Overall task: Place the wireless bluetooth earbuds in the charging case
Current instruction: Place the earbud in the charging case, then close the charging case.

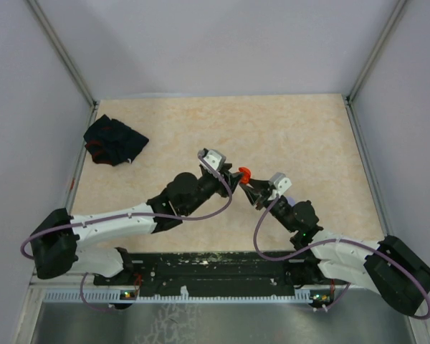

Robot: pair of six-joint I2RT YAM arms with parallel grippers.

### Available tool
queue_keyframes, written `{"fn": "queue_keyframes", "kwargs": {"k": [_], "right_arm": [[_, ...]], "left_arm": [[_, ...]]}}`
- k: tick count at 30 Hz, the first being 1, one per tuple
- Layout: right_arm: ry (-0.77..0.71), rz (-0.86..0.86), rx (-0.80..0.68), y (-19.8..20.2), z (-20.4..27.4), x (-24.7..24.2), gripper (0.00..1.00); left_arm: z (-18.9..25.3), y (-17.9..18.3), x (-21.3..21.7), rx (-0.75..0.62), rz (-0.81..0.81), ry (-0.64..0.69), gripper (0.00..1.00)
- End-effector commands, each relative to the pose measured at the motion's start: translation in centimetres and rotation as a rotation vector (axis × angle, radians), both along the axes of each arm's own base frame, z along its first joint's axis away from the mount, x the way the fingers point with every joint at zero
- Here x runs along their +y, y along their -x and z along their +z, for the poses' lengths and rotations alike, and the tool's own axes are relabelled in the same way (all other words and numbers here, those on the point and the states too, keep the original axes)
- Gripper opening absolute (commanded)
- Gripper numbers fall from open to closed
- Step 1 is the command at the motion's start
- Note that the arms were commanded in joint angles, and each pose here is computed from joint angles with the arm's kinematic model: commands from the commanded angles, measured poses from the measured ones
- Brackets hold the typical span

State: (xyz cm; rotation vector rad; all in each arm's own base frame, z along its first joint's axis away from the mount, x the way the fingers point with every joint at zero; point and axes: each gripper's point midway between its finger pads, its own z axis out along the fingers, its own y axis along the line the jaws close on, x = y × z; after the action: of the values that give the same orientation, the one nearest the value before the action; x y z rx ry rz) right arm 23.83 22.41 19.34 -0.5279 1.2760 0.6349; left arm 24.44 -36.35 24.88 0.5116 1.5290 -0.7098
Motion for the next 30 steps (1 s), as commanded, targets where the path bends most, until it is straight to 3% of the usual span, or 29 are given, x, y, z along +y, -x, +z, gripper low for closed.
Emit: {"fn": "queue_keyframes", "kwargs": {"k": [1,10,15,24,30], "right_arm": [[-0.061,0.038,-0.068,0.6,2.7,0.6,0.00],[-0.055,0.145,-0.117,2.1,3.3,1.8,0.00],[-0.053,0.226,-0.154,3.3,3.7,2.6,0.00],[-0.063,0.328,-0.189,5.1,4.3,3.4,0.00],[-0.075,0.362,-0.207,5.7,4.9,3.7,0.00]], "left_arm": [[1.9,0.1,0.6,0.046,-0.015,-0.023,0.58],[2.2,1.3,1.7,0.234,-0.276,-0.013,0.75],[2.7,2.4,2.1,0.273,-0.371,0.001,0.83],[2.2,4.1,1.1,0.358,-0.531,0.021,0.85],[2.1,5.1,0.5,0.384,-0.615,0.036,0.81]]}}
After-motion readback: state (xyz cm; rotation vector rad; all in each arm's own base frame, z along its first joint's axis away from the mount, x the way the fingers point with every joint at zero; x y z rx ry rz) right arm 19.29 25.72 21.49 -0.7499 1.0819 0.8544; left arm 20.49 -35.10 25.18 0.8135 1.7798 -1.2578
